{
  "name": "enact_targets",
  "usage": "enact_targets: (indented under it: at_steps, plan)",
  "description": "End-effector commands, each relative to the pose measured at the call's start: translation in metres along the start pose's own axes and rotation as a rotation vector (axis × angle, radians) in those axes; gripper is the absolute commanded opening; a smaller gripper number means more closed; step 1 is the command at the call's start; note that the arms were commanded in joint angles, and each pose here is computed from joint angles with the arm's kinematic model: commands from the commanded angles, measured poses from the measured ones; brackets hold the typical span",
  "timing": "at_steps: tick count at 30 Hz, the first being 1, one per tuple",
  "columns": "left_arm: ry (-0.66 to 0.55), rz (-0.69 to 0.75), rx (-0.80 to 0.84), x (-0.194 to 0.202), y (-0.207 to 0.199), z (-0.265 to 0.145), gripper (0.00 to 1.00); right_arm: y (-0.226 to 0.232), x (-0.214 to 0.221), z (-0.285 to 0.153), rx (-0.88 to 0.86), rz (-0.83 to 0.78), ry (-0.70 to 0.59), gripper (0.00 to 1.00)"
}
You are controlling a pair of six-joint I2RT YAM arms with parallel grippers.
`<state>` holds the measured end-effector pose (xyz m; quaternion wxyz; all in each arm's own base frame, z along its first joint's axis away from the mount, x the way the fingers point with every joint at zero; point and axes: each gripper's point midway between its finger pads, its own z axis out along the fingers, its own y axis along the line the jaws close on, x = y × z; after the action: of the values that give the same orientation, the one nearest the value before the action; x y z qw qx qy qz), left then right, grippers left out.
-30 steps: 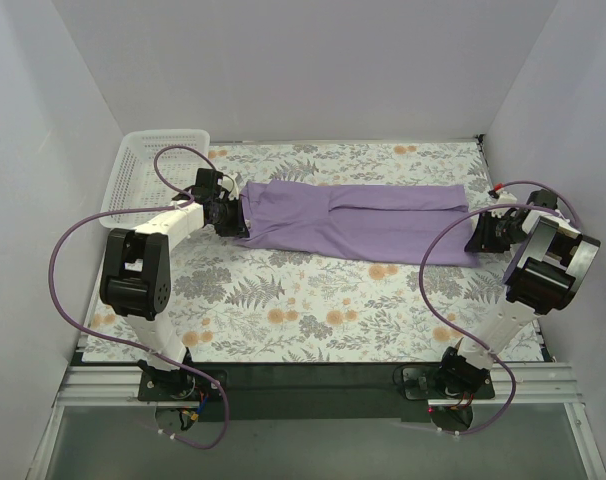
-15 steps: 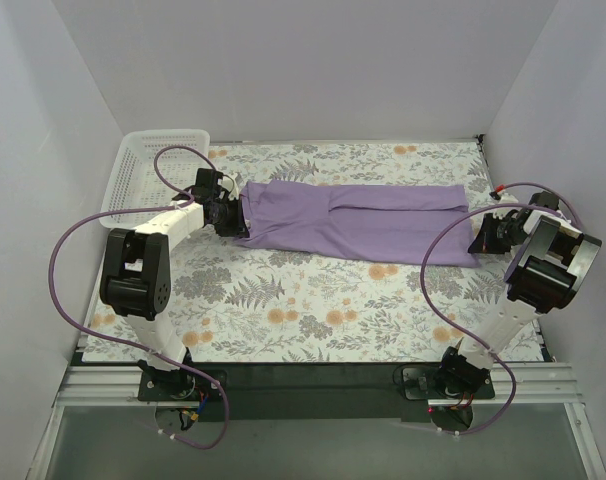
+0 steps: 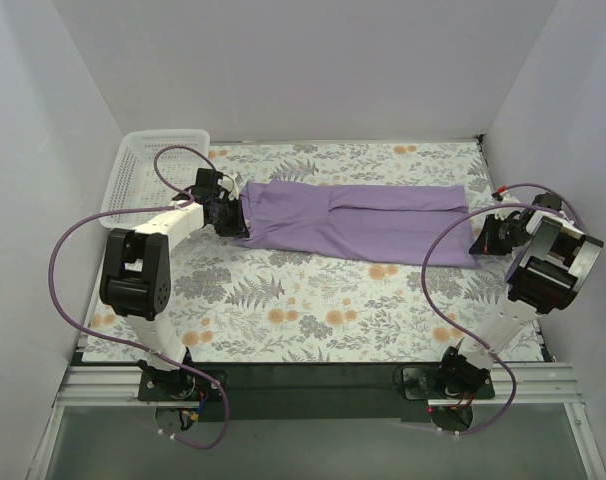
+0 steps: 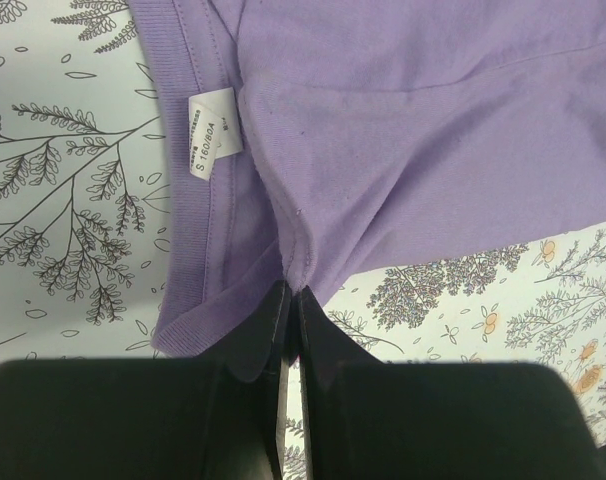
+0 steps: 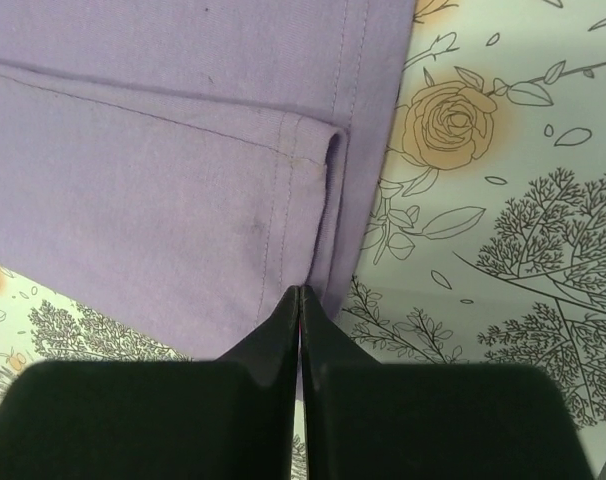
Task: Fold and stack the t-shirts
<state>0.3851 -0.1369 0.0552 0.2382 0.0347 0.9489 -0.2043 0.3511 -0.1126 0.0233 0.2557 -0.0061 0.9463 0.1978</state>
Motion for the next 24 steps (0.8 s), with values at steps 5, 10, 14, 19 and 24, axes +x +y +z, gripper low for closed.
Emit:
enact_targets:
  at_steps: [5,10,14,19,24]
  plan:
    - [-0.111,0.044,0.016,-0.025,-0.014,-0.031,0.0,0.005,-0.015,-0.031,0.009,-0.025,-0.068,0.01]
    - [-0.136,0.049,0.018,-0.026,-0.016,-0.039,0.0,0.002,-0.011,-0.036,0.014,-0.019,-0.069,0.01]
    - [-0.151,0.051,0.017,-0.021,-0.016,-0.045,0.0,0.001,-0.004,-0.035,0.008,-0.009,-0.061,0.01]
    - [-0.147,0.045,0.01,-0.01,-0.014,-0.049,0.0,0.0,0.002,-0.031,0.003,0.0,-0.045,0.01]
    - [-0.141,0.026,-0.059,0.001,-0.001,-0.05,0.0,-0.003,0.004,-0.032,0.011,0.005,-0.044,0.01]
